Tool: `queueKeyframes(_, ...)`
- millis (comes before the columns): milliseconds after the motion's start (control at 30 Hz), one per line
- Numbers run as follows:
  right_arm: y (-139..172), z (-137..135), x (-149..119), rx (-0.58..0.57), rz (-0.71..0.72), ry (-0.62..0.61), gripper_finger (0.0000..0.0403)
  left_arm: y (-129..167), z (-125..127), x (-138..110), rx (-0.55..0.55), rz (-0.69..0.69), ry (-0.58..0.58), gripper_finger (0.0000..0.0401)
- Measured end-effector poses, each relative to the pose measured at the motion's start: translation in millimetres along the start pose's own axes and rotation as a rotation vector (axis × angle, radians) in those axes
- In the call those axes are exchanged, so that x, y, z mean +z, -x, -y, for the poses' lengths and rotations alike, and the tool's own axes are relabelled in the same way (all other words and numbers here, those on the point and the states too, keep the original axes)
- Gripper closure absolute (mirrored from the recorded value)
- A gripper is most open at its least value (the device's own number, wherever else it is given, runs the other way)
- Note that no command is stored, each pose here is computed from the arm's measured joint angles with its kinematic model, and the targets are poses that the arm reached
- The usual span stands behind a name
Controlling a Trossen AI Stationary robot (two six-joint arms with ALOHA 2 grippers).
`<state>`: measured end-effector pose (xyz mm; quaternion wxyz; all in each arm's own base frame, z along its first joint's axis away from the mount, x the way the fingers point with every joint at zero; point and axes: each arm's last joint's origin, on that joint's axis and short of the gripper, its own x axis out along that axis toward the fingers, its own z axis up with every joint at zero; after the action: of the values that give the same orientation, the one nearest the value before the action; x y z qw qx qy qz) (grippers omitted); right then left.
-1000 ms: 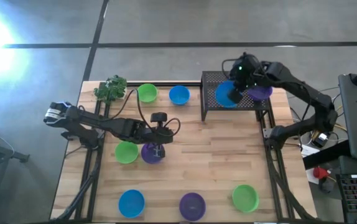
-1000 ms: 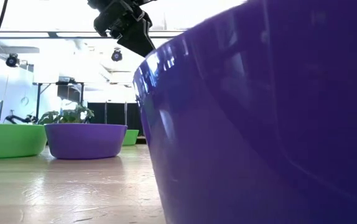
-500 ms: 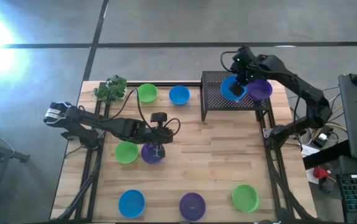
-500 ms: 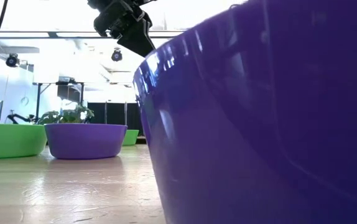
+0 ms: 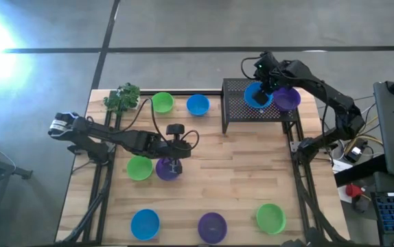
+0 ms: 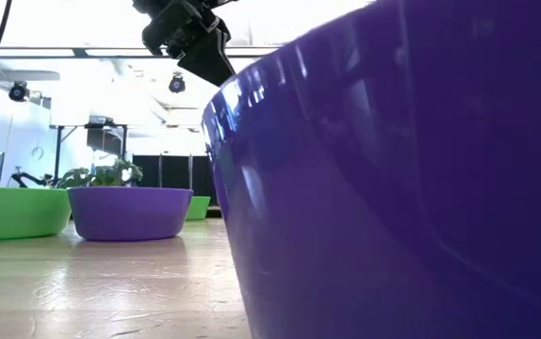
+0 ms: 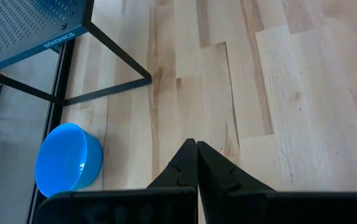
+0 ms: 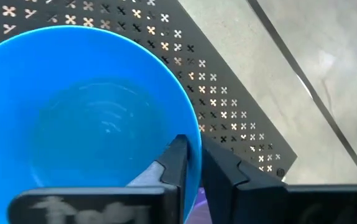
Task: Pick & Place Mini bowls
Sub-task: Put the middle blue bowl on the shelf
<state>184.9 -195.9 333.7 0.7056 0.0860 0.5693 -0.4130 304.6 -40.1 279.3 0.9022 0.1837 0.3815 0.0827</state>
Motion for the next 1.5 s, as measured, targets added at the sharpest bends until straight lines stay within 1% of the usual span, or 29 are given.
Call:
queueKeyframes(233, 1, 0, 0, 0.0, 0.003, -0.01, 0.0308, 0, 0, 0, 0.0, 0.0, 0.0, 0.0401)
queueKeyframes(333, 1, 0, 0, 0.0, 0.006, 0.006, 0.0294, 0, 0, 0, 0.0, 0.0, 0.0, 0.0401)
queueKeyframes(433, 9, 1, 5, 0.014, 0.05, 0.001, 0.0287, 0, 0, 0, 0.0, 0.0, 0.0, 0.0401)
queueKeyframes(500, 15, -1, 10, 0.067, 0.101, -0.004, 0.0285, 0, 0, 0, 0.0, 0.0, 0.0, 0.0401)
queueKeyframes(567, 18, -3, 15, 0.149, 0.159, 0.0, 0.0286, 0, 0, 0, 0.0, 0.0, 0.002, 0.0401)
queueKeyframes(667, 19, -8, 23, 0.275, 0.247, 0.034, 0.0289, 0, 0, 0, 0.0, 0.0, 0.011, 0.0401)
queueKeyframes(733, 15, -12, 26, 0.323, 0.275, 0.06, 0.0291, 0, 0, 0, 0.0, 0.0, 0.018, 0.0401)
queueKeyframes(867, 4, -17, 32, 0.33, 0.259, 0.105, 0.0294, 0, 0, 0, 0.0, 0.0, 0.029, 0.0401)
queueKeyframes(1100, -13, -23, 38, 0.333, 0.194, 0.131, 0.0289, 0, 0, 0, -0.001, 0.0, 0.034, 0.0401)
queueKeyframes(1300, -13, -23, 37, 0.325, 0.193, 0.148, 0.0296, 0, 0, 0, -0.001, -0.001, 0.035, 0.0401)
queueKeyframes(1500, -2, -20, 29, 0.323, 0.182, 0.147, 0.0297, 0, 0, 0, -0.001, -0.001, 0.038, 0.0401)
